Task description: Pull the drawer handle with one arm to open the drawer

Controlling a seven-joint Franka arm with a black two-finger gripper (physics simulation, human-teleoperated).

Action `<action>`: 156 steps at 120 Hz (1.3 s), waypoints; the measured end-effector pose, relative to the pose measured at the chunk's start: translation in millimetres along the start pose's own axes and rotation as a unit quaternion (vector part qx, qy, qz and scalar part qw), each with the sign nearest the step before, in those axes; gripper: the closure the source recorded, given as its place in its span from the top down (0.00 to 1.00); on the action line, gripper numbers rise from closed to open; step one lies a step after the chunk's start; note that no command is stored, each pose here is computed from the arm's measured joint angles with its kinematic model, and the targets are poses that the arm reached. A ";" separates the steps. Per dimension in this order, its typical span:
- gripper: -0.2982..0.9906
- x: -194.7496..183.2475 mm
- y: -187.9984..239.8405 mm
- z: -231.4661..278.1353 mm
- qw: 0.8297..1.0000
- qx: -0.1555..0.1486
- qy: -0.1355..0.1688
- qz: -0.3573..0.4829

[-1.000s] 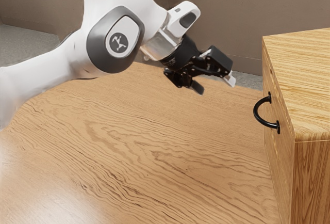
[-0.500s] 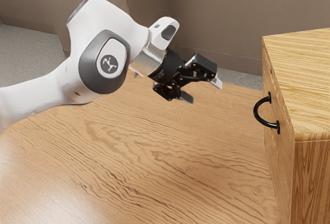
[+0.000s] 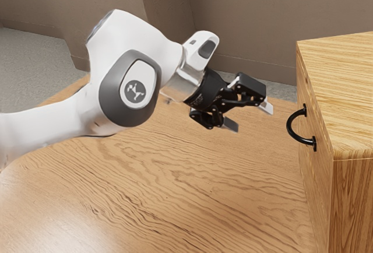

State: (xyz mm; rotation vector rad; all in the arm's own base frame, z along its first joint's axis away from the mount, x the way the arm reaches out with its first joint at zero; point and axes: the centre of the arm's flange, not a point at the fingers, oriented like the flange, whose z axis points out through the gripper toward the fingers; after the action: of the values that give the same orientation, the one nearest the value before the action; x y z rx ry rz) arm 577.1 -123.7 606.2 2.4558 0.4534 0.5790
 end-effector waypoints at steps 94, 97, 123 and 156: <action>0.77 -27.5 14.7 37.0 0.999 0.004 -0.034 0.014; 0.77 -28.2 12.0 34.6 0.999 0.006 -0.033 0.013; 0.77 -4.3 -103.4 -60.6 0.996 0.050 0.035 -0.065; 0.77 20.7 -45.9 -209.0 0.976 0.191 0.066 0.080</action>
State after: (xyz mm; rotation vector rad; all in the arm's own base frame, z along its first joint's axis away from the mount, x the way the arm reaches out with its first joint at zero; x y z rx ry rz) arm 482.8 15.1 740.5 2.8503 0.4580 0.7882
